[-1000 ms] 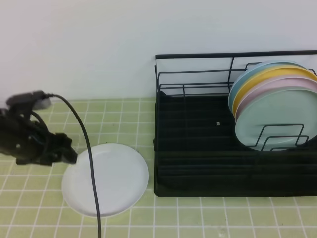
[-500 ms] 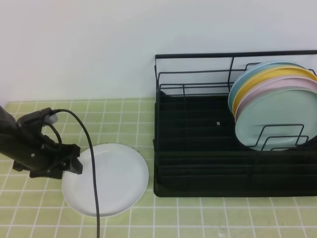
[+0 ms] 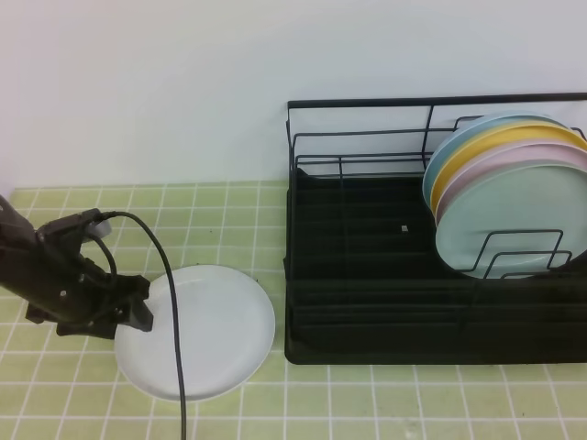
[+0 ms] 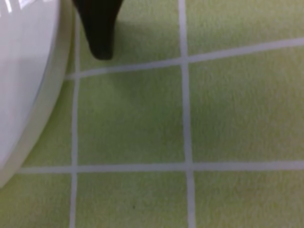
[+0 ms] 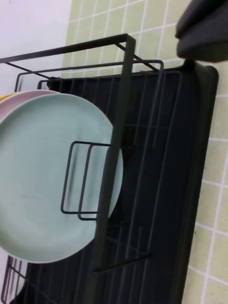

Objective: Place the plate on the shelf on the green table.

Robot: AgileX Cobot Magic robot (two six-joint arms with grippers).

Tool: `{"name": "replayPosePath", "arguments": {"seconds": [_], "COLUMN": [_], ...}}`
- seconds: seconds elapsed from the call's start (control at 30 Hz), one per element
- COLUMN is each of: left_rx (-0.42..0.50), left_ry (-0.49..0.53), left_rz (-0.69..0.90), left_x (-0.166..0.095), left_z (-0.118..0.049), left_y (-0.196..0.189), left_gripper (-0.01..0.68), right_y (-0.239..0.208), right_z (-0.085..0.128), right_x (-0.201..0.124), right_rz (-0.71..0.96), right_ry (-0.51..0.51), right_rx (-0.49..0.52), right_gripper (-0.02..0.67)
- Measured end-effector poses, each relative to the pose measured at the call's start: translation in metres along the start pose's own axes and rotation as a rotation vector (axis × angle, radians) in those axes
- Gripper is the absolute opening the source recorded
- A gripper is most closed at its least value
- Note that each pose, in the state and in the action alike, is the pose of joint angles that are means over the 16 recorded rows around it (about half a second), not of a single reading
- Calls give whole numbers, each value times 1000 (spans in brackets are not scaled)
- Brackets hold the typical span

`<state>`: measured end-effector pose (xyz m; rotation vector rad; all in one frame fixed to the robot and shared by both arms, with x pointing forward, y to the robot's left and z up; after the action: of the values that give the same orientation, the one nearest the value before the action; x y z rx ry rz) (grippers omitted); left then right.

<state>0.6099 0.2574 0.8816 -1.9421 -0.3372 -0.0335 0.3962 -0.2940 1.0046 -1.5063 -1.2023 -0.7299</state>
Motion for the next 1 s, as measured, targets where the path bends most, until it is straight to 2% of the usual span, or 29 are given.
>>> {"name": "replayPosePath", "arguments": {"seconds": [0.17, 0.5, 0.63, 0.77, 1.0], "left_rx": [5, 8, 3, -5, -16], "left_ry": [6, 15, 21, 33, 77], "left_rz": [9, 14, 16, 24, 46], "left_x": [-1, 0, 1, 4, 12], "left_z": [1, 1, -1, -4, -12], "left_y": [1, 1, -2, -5, -17], "left_gripper": [344, 104, 34, 7, 2], "right_y": [0, 0, 0, 0, 0], "right_z": [0, 0, 0, -1, -3], "right_x": [0, 1, 2, 4, 7], "right_rz": [1, -5, -12, -27, -53], "right_ry": [3, 11, 13, 14, 14], "right_rx": [1, 0, -3, -9, -20], "right_gripper": [-1, -1, -1, 0, 0]}}
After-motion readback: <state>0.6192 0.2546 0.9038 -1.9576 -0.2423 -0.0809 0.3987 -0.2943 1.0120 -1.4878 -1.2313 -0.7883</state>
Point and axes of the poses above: a point on each arm's last joint axis where the gripper is mounted, y pointing out along that axis toward the gripper, z along the wrist's bending axis when the last joint is at zero, x = y × z, the point moved 5 cm from there along y, pointing out along that axis toward the gripper, and after that the axes turned 9 degrees about -y, right-handed, at the moved point
